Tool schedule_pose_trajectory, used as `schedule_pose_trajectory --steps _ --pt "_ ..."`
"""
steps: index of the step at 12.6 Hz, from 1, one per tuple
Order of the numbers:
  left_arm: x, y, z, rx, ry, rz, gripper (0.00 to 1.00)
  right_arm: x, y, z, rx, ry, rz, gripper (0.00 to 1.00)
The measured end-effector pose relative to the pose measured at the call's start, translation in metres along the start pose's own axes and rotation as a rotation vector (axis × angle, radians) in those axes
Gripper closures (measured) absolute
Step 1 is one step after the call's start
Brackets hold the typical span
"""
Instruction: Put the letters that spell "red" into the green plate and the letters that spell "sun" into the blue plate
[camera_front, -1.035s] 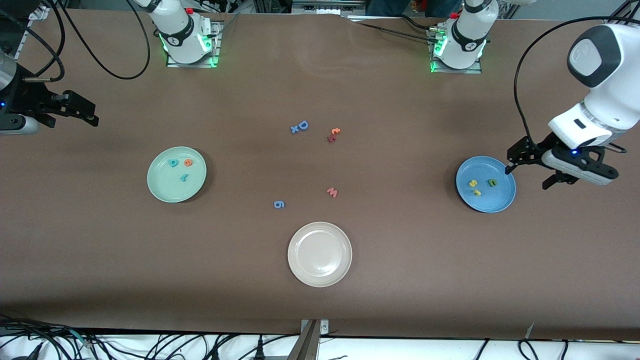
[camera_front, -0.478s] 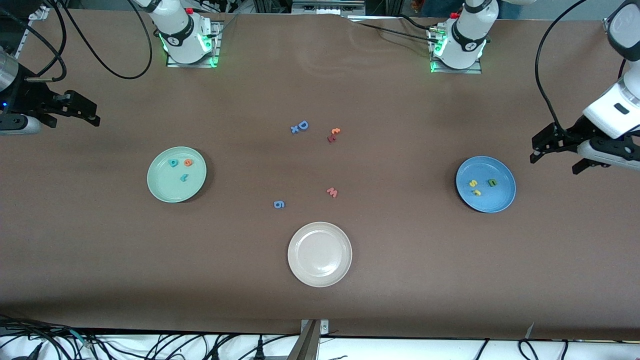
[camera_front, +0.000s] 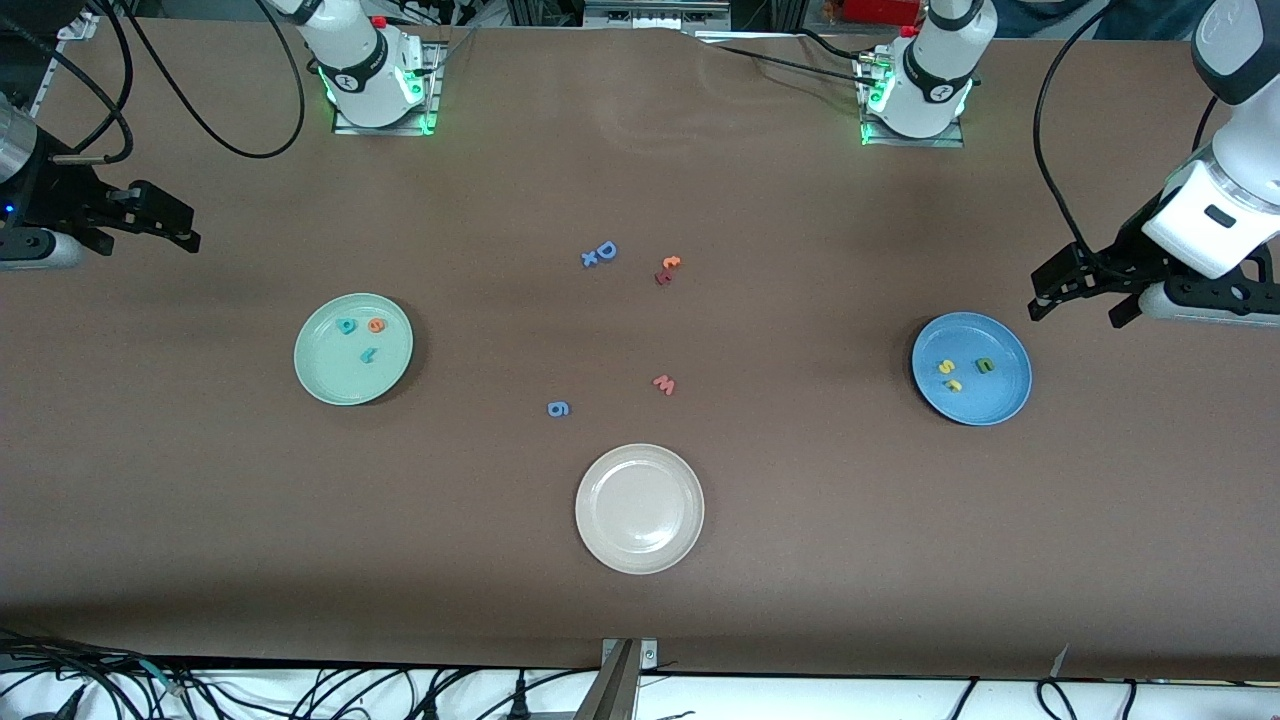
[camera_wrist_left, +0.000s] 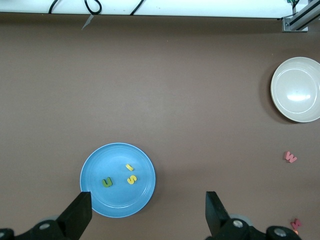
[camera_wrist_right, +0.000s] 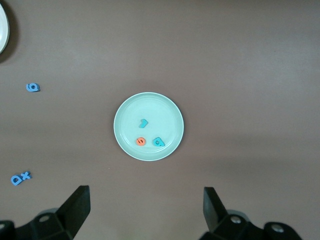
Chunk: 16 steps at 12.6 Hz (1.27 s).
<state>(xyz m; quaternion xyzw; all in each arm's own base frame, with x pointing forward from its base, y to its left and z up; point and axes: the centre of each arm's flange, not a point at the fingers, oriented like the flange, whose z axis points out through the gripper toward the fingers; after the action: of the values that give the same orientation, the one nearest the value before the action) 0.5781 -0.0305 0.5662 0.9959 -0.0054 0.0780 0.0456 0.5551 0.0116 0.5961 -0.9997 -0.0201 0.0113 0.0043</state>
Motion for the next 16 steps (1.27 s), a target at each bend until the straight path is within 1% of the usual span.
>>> schedule_pose_trajectory --steps 3,7,9,11,14,16 --pt "0.001 -0.005 -0.007 0.001 -0.003 -0.01 0.0 0.0 0.0 0.0 0.0 0.0 0.0 0.0" --pt "0.001 0.001 -0.036 -0.002 -0.02 -0.002 0.0 0.0 -0.002 0.0 0.0 0.0 -0.004 0.0" --pt "0.001 0.0 -0.04 -0.001 -0.017 -0.004 0.0 0.0 -0.003 0.0 0.0 0.0 -0.006 0.0" --pt "0.0 -0.001 -0.039 0.001 -0.032 -0.006 0.0 0.0 -0.003 0.0 0.0 0.0 -0.006 0.0" --pt "-0.001 -0.003 -0.052 0.042 -0.043 0.006 0.0 0.0 -0.004 0.0 0.0 0.0 -0.008 0.0" --pt "-0.001 -0.002 -0.061 0.046 -0.036 0.008 0.0 0.0 -0.004 0.0 0.0 0.0 -0.008 0.0"
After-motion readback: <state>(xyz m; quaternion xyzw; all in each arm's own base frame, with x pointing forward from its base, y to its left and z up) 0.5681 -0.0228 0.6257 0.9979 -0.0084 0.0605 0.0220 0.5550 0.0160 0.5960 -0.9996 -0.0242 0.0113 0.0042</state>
